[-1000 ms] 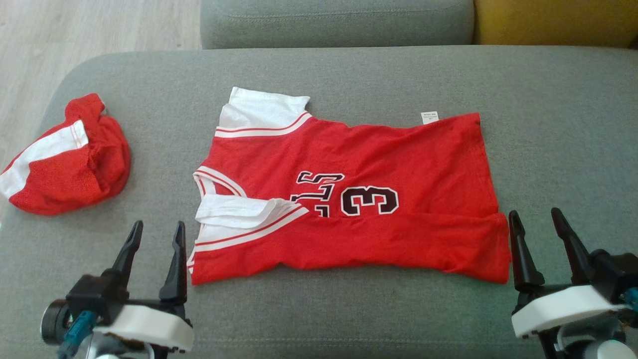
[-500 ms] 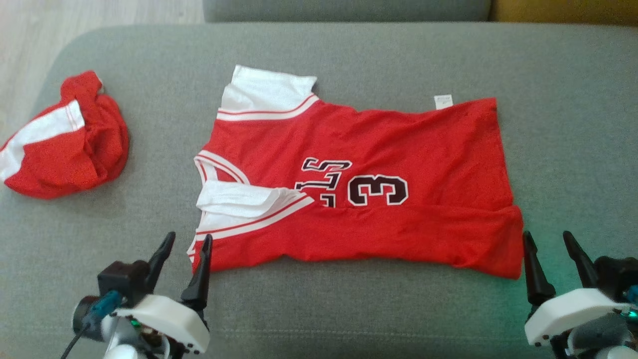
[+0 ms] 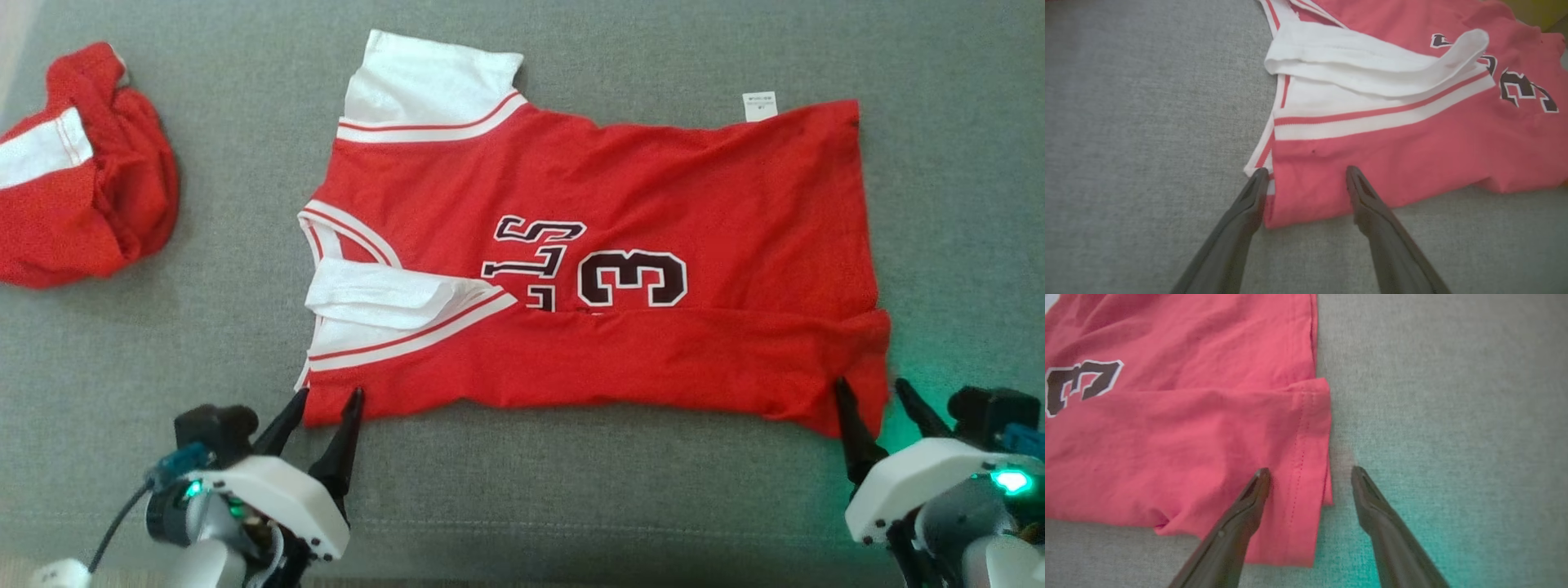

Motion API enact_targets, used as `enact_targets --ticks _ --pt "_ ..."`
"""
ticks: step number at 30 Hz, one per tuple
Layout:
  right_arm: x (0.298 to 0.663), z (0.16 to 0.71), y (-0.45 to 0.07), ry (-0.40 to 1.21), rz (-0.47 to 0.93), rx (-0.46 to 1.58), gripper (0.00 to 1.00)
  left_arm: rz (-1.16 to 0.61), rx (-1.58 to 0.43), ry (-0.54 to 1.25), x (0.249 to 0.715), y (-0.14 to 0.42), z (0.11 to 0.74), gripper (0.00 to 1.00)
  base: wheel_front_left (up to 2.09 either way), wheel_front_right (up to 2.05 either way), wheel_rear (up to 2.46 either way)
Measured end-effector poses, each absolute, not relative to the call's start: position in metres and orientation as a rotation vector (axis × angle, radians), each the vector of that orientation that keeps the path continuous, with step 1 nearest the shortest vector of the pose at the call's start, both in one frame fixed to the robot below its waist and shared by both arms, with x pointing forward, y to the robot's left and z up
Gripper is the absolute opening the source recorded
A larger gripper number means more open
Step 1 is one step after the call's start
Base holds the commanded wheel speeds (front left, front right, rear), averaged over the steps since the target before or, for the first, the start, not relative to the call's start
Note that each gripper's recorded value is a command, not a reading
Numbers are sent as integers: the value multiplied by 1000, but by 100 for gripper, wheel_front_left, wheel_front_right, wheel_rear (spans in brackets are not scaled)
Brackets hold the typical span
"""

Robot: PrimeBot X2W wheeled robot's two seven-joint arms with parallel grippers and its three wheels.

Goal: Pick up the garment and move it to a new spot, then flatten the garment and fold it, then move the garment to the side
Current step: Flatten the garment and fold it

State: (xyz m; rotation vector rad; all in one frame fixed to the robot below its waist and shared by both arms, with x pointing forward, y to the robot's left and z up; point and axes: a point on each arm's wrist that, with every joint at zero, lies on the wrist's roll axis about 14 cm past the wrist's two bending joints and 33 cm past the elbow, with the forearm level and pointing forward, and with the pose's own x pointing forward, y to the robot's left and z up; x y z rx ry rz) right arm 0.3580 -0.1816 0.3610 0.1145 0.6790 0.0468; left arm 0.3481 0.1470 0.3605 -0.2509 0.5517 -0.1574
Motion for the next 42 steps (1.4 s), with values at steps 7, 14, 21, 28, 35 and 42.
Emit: enact_targets --ticks 7,14,21,28,35,42 --pt "362 353 -173 738 67 161 4 -147 -264 585 356 149 353 23 0 0 0" --pt "368 359 -171 723 74 169 0 -148 -257 580 357 151 355 0 0 0 0" --pt "369 378 -178 657 54 184 0 -148 -256 542 353 151 367 0 0 0 0" --pt "340 376 -183 693 37 204 0 -125 -246 505 338 157 381 0 0 0 0" --pt "329 380 -185 688 29 226 0 -125 -240 517 325 158 386 0 0 0 0" --pt "329 392 -183 621 37 235 100 -114 -239 513 321 159 392 100 0 0 0"
